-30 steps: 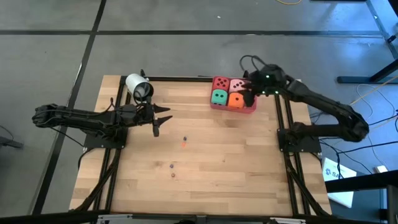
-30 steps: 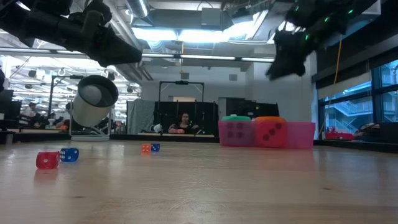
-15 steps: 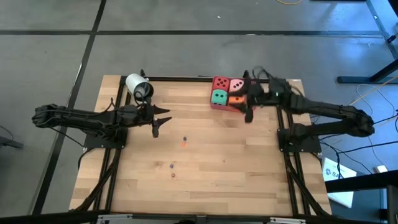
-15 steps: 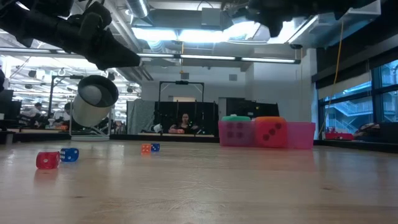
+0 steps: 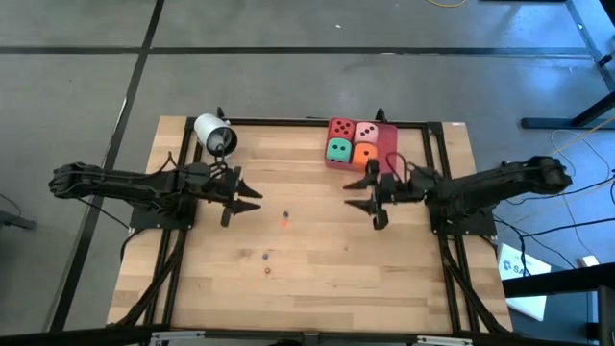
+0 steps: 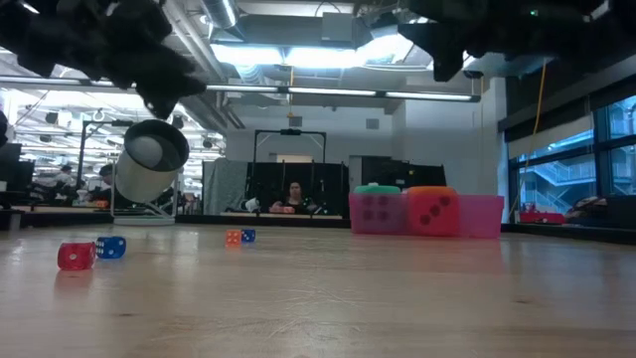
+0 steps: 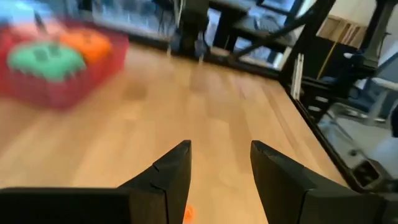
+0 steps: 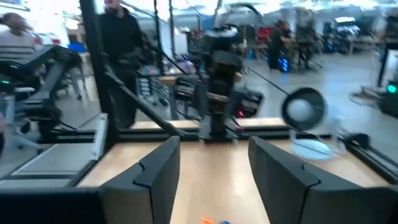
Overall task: Pick & Place Dice
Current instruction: Put the bottom small blue dice into the red bin
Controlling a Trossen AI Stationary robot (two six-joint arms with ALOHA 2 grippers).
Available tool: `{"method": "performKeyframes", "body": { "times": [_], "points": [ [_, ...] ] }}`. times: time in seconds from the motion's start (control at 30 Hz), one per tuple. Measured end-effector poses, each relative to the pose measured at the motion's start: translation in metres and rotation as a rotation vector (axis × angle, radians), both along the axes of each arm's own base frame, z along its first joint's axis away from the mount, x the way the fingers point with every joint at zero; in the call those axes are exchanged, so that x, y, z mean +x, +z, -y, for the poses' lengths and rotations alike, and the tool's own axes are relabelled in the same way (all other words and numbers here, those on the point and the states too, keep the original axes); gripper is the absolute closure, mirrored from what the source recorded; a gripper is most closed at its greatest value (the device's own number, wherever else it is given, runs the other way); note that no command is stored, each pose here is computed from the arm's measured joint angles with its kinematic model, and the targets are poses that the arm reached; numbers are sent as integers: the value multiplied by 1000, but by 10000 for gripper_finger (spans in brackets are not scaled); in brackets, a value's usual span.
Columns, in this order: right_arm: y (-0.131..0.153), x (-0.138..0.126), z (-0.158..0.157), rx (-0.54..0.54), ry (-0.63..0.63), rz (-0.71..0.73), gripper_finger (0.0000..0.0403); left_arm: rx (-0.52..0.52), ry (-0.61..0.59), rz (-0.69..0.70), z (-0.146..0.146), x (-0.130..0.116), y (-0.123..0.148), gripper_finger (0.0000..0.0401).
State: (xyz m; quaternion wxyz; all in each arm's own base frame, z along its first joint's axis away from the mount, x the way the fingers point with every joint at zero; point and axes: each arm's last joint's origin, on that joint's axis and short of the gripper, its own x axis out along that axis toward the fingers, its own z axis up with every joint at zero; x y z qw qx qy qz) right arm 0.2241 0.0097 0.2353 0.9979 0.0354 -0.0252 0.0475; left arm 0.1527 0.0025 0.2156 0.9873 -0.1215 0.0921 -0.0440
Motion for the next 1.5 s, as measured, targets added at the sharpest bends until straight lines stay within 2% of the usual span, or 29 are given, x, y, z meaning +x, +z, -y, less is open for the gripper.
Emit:
{"method": "performKeyframes", "body": {
  "times": [0.17,0.4,0.6,0.93,1.1,1.37,1.5],
  "points": [
    [-17,11,-22,23,-5,-6,213,-95,-30,-90,9,-1,-7,246],
    [-38,25,-44,98,0,-3,213,-91,-53,-105,38,-3,-9,244],
    [-41,41,-60,146,37,9,213,-23,-59,-148,70,-6,-19,246],
    [-29,66,-78,157,75,45,213,214,-42,-218,122,-8,-55,246],
    [-30,68,-85,165,24,43,213,248,-73,-234,135,-1,-72,246],
    [-49,75,-108,159,-137,-9,213,206,-147,-272,145,11,-94,244],
    [-54,85,-119,159,-163,-15,213,215,-151,-265,148,15,-103,244]
  ]
}}
